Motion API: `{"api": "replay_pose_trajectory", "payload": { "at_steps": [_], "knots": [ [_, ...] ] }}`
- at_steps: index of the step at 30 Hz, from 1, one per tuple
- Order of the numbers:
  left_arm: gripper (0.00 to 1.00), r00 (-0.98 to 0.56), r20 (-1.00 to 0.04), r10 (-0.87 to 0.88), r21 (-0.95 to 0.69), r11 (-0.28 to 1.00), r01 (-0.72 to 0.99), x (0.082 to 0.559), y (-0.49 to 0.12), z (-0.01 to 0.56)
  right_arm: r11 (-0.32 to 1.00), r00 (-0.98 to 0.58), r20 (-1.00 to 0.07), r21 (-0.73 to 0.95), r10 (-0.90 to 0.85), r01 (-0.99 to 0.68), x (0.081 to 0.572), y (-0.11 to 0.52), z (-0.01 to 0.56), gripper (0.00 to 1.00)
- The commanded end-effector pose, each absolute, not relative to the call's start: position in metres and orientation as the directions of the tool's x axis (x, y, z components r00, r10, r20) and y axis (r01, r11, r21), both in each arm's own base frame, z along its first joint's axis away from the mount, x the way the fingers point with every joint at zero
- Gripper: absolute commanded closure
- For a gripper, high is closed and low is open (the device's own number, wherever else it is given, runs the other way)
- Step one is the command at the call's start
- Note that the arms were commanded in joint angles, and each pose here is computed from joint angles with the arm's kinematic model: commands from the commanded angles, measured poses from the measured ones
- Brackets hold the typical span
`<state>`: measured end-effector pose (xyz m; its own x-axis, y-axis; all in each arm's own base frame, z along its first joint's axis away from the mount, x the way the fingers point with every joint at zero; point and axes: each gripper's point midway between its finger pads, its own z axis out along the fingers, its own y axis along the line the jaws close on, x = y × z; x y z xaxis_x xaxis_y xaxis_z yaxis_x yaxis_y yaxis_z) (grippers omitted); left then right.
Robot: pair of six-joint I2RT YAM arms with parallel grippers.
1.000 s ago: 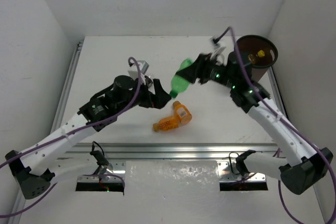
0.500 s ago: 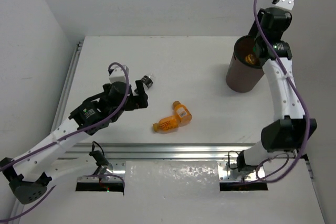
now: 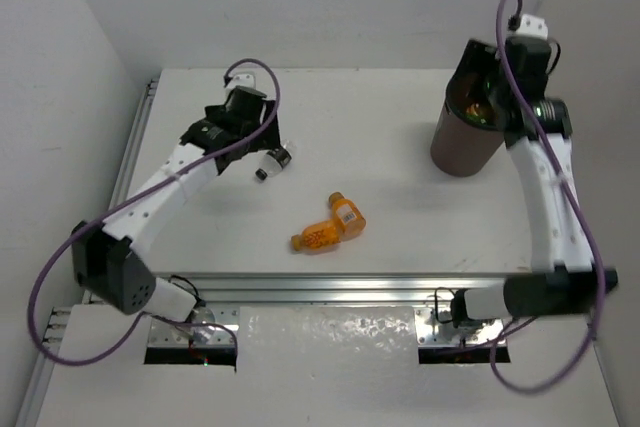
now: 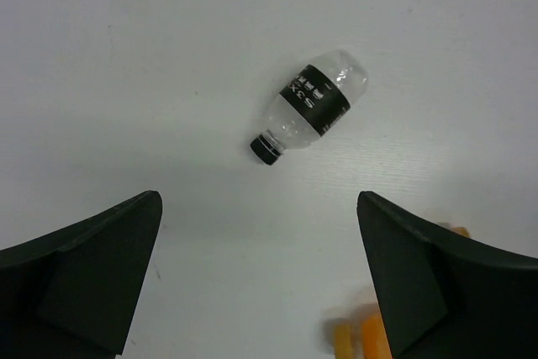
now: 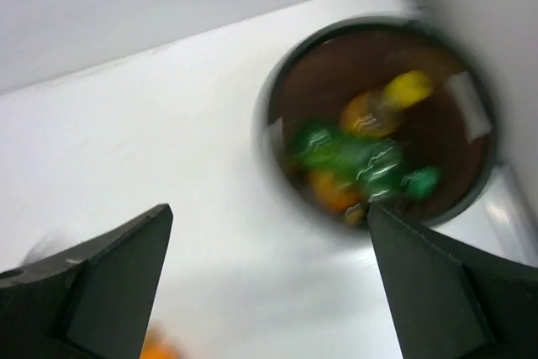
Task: Put the plastic bottles in the bin
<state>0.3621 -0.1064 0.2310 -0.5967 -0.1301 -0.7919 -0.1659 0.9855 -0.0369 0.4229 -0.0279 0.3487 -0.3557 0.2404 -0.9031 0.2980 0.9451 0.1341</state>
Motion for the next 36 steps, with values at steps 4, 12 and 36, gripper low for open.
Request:
{"api": "replay_pose_trajectory", "payload": {
  "at_steps": [4,12,36],
  "knots": [
    [0.0,-0.644,-0.761,0.074,0.053,0.997,0.051,0.424,-0.121,0.195,0.893,-0.355,-0.895,0.371,0.27,-0.257,0.28,0.079,0.351,0.01],
    [0.0,-0.714,-0.669,0.209,0.01,0.962,0.273,0.454,-0.142,0.135,0.745,-0.51,-0.828,0.489,0.233,-0.454,0.212,0.124,0.275,0.01],
    [0.97,-0.717,-0.695,0.052,-0.152,0.964,0.218,0.403,-0.212,0.16,0.466,-0.56,-0.77,0.634,0.306,-0.617,0.179,0.163,0.283,0.01]
  ]
}}
